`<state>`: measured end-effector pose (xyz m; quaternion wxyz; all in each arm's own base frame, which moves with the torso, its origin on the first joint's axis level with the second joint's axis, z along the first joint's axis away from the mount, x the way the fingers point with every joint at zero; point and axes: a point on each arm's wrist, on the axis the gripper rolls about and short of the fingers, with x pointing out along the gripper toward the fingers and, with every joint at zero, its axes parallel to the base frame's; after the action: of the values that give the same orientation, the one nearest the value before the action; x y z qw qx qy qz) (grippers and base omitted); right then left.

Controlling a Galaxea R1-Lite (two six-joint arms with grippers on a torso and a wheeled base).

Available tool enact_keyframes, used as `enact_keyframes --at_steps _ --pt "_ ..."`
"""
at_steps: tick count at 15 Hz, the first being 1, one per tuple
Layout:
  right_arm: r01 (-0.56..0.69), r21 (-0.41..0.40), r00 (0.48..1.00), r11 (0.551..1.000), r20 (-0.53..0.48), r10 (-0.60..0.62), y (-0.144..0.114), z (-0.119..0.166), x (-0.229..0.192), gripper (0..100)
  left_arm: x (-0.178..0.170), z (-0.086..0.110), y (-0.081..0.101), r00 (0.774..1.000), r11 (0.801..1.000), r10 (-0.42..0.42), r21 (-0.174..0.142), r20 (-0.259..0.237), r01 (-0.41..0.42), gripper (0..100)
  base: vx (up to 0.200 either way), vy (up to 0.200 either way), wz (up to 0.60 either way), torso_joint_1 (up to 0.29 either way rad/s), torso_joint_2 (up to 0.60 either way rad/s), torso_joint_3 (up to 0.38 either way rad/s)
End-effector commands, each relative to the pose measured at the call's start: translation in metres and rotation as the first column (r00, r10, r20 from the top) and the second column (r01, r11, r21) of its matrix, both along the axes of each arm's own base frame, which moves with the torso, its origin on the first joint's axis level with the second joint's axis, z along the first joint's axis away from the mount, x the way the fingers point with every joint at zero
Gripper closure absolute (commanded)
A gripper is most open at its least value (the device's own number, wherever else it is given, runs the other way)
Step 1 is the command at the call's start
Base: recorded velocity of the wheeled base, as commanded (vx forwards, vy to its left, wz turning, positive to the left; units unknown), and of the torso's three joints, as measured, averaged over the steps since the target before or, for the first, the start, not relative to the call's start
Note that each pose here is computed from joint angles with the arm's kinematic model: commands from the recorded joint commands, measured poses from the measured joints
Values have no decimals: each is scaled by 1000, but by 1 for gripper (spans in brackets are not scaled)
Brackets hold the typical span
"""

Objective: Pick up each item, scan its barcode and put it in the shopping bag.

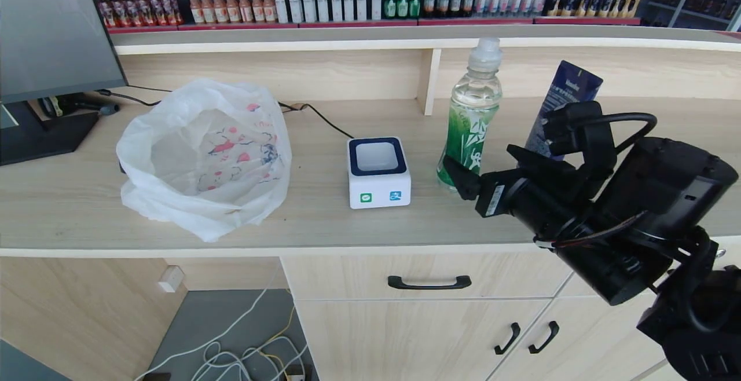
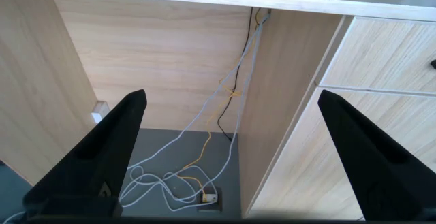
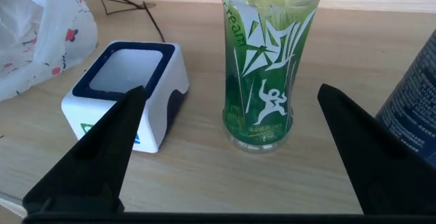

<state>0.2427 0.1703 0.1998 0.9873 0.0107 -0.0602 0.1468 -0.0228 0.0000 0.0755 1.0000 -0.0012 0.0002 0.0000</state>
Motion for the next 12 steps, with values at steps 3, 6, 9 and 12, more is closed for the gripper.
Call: enact_keyframes --at_steps 3,6,9,12 --pt "52 58 998 997 -23 -50 6 -3 11 0 0 0 0 1000 1000 0 -1 0 0 0 0 0 0 0 0 0" --pt "76 77 997 994 4 -77 7 0 26 0 0 0 0 1000 1000 0 -1 0 0 0 0 0 0 0 0 0" --pt "92 30 995 995 38 -93 6 -1 34 0 0 0 0 1000 1000 0 -1 0 0 0 0 0 0 0 0 0" --pt "93 23 995 995 37 -94 12 -5 42 0 0 0 0 1000 1000 0 -1 0 0 0 0 0 0 0 0 0"
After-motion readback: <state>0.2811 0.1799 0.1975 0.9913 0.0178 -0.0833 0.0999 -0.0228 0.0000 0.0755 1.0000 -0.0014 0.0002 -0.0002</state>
